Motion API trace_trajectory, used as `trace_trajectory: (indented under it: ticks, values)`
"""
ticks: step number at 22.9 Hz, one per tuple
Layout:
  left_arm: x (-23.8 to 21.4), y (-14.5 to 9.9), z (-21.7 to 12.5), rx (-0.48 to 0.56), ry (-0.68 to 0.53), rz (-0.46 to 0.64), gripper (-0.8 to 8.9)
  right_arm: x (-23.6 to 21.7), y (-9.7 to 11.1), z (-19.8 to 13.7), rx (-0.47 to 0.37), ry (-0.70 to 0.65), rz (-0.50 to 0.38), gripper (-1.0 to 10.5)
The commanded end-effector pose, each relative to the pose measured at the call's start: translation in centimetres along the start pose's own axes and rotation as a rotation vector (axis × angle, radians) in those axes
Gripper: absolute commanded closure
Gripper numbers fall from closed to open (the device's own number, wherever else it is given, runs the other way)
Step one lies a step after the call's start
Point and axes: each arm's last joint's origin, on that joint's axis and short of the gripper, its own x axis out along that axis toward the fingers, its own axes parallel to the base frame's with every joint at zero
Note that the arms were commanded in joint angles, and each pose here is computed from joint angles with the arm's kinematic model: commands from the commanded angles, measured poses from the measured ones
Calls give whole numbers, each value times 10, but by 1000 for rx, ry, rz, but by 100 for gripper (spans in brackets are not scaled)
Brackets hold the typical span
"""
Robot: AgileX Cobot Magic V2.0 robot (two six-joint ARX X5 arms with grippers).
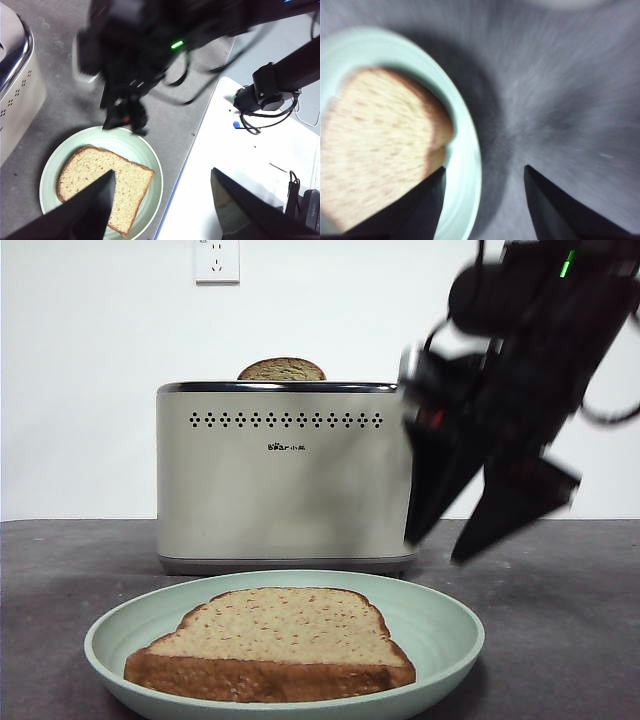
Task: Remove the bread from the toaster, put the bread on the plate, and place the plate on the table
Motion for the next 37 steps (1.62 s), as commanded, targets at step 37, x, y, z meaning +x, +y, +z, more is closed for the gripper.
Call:
trace_trajectory:
  ticks: [37]
  values:
    - [-17, 3, 4, -25, -86, 89, 803, -128, 86, -61, -323, -281, 169, 943]
